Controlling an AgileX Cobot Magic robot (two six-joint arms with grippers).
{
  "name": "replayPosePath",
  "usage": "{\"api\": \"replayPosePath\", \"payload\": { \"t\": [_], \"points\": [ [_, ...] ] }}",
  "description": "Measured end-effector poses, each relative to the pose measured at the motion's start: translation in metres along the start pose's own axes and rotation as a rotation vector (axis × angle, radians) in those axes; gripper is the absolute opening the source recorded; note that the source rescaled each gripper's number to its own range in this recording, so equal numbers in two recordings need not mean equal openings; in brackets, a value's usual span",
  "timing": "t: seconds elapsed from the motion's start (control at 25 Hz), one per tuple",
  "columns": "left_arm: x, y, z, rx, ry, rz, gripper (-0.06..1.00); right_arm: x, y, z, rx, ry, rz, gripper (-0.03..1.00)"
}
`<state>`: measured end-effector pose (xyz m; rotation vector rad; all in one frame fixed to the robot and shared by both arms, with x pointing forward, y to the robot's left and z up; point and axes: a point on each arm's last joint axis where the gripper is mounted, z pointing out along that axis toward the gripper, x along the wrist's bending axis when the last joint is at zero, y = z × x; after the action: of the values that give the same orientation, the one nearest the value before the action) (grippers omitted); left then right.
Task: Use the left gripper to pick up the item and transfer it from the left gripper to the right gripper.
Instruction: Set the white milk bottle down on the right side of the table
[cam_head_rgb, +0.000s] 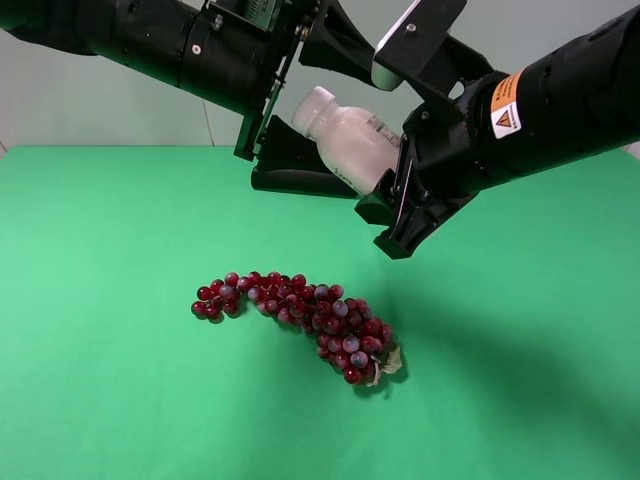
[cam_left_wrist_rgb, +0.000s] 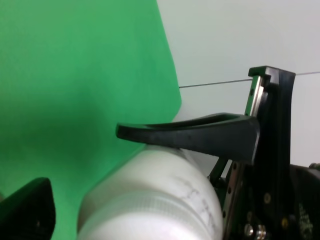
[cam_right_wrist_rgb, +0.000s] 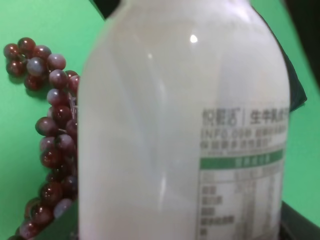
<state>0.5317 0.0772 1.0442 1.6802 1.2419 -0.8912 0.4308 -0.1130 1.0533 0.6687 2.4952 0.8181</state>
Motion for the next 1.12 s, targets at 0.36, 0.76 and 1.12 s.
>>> {"api": "replayPosePath", "payload": {
  "t": [0.36, 0.76, 1.12],
  "points": [
    [0.003, -0.002, -0.005, 0.033, 0.007, 0.007, 0.89, 0.0, 0.0, 0.0, 0.001, 0.0, 0.0, 0.03],
    [-0.001, 0.004, -0.054, -0.031, 0.016, 0.032, 0.89, 0.0, -0.001, 0.0, 0.006, 0.001, 0.0, 0.03],
    [-0.03, -0.012, -0.109, -0.125, 0.16, 0.185, 0.89, 0.0, -0.001, 0.0, 0.007, 0.001, 0.0, 0.03]
  ]
}}
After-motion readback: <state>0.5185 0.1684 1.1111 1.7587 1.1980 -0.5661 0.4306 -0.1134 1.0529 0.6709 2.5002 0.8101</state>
